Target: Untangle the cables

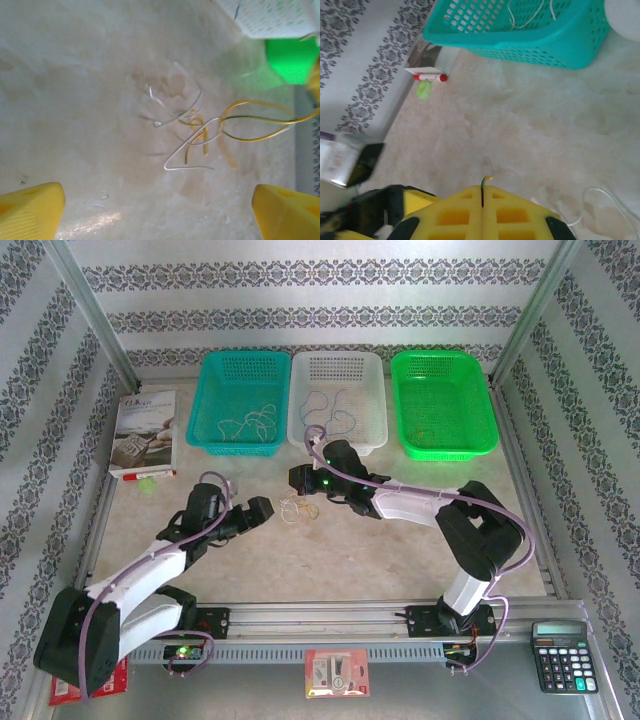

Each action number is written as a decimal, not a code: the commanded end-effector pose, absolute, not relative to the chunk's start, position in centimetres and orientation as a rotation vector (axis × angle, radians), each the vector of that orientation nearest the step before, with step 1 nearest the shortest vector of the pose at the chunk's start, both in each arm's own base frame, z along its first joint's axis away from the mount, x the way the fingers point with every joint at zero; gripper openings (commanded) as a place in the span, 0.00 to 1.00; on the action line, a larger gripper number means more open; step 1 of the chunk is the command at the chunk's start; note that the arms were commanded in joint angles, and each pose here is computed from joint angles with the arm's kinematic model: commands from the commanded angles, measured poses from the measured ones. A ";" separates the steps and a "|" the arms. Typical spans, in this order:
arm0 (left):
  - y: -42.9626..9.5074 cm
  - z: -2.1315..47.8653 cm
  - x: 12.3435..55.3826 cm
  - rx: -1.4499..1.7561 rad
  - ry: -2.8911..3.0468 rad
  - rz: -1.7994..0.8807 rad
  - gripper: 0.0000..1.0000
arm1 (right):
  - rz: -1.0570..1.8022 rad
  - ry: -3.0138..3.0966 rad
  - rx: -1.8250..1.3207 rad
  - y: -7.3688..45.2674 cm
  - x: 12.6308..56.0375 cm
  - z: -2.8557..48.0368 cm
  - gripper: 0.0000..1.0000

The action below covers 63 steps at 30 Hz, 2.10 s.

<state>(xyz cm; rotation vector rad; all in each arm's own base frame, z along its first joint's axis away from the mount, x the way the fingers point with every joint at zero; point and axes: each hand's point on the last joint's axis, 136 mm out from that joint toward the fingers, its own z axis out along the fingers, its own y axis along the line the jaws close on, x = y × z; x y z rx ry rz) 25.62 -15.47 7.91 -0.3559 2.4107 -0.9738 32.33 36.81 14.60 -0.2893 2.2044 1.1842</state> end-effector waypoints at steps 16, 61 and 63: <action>-20.5 7.5 29.9 -0.138 2.386 -0.914 0.67 | 1.307 2.121 -0.261 36.8 31.2 17.3 0.00; -20.3 4.6 29.4 -0.110 2.460 -0.803 0.00 | 1.426 1.549 0.067 19.6 32.9 38.8 0.00; -20.3 4.6 29.5 -0.110 2.459 -0.803 0.00 | 1.410 1.530 0.079 18.5 33.3 39.5 0.00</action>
